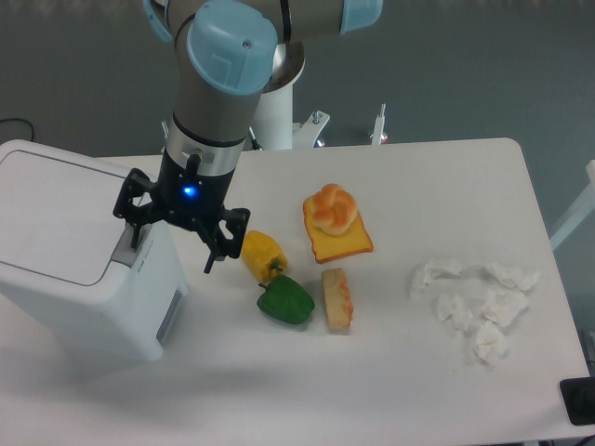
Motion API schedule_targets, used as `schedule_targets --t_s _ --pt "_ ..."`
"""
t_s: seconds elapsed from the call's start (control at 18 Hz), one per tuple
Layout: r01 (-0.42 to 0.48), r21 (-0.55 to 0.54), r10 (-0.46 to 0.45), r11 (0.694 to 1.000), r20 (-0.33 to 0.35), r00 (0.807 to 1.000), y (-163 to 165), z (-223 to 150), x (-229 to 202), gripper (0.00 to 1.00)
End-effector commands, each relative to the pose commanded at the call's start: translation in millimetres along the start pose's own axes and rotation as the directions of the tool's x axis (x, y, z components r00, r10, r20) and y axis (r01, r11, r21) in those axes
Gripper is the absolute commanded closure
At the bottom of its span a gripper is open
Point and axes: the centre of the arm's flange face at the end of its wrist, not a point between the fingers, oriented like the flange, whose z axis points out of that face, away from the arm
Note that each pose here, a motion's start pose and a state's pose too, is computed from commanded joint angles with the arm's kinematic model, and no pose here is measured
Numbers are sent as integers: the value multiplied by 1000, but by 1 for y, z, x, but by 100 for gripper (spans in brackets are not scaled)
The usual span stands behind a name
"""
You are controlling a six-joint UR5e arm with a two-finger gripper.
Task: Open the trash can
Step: 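Lower the gripper onto the trash can lid's front edge and press, then push the lid so it flips open upward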
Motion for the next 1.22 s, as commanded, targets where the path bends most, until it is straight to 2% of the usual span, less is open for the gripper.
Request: schedule_targets --t_s 0.89,1.22 --pt "6 -3 -6 1000 -1 1000 0 2 -1 0" --pt "-10 18 10 1000 11 1000 -3 -10 -2 0"
